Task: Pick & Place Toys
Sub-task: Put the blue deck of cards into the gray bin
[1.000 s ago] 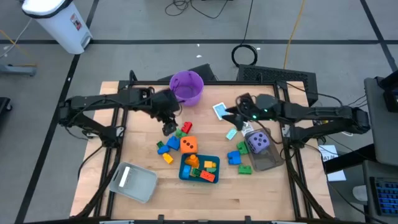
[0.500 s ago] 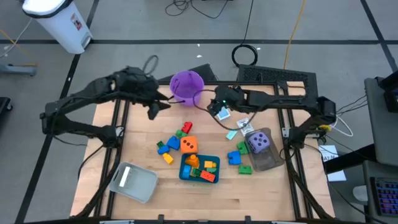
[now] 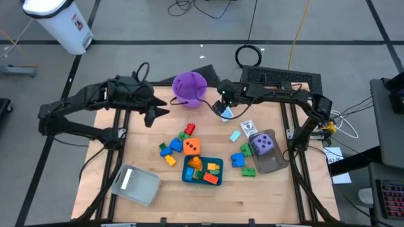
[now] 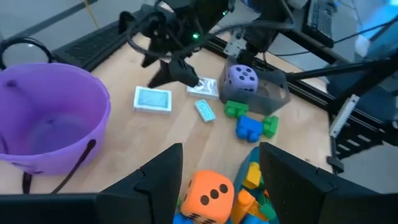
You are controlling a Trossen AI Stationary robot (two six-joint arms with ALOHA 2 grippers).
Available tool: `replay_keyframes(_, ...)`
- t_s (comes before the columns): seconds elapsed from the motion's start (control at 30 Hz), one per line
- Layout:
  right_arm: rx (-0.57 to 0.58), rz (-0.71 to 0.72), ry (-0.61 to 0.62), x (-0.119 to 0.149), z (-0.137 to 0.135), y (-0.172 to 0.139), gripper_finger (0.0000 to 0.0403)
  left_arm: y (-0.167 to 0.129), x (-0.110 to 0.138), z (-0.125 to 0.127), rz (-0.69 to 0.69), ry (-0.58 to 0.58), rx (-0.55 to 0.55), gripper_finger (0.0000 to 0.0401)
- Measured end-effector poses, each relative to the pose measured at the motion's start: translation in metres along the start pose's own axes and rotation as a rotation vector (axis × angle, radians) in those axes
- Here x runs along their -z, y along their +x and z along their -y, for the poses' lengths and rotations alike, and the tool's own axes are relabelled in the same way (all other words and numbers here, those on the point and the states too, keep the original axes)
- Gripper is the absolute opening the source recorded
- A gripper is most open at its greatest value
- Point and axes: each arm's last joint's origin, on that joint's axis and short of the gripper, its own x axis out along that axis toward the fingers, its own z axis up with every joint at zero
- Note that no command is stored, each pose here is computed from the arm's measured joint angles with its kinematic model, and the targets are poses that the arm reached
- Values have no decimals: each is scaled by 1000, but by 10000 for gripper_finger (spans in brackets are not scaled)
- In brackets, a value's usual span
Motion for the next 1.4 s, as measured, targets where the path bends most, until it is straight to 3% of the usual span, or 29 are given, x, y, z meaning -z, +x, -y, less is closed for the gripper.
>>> replay_keyframes(0.17,25,-64,-5,7,14,15,318,7,0,6,12,-14,-30,218)
replay_keyframes(0.4,33,-40,-6,5,24,18,325,13,-3,10,44,-12,-40,218)
replay_keyframes(0.7,20,-28,-27,4,23,18,330,26,-2,9,12,-14,-51,218)
replay_keyframes(0.87,-51,-46,-27,4,21,18,356,31,-3,11,4,-13,-50,218)
replay_keyframes(1.07,-51,-50,16,8,22,21,395,36,-3,11,-6,-14,-53,218)
replay_keyframes(1.4,-62,-21,67,7,21,23,398,36,-3,11,-5,-23,-52,218)
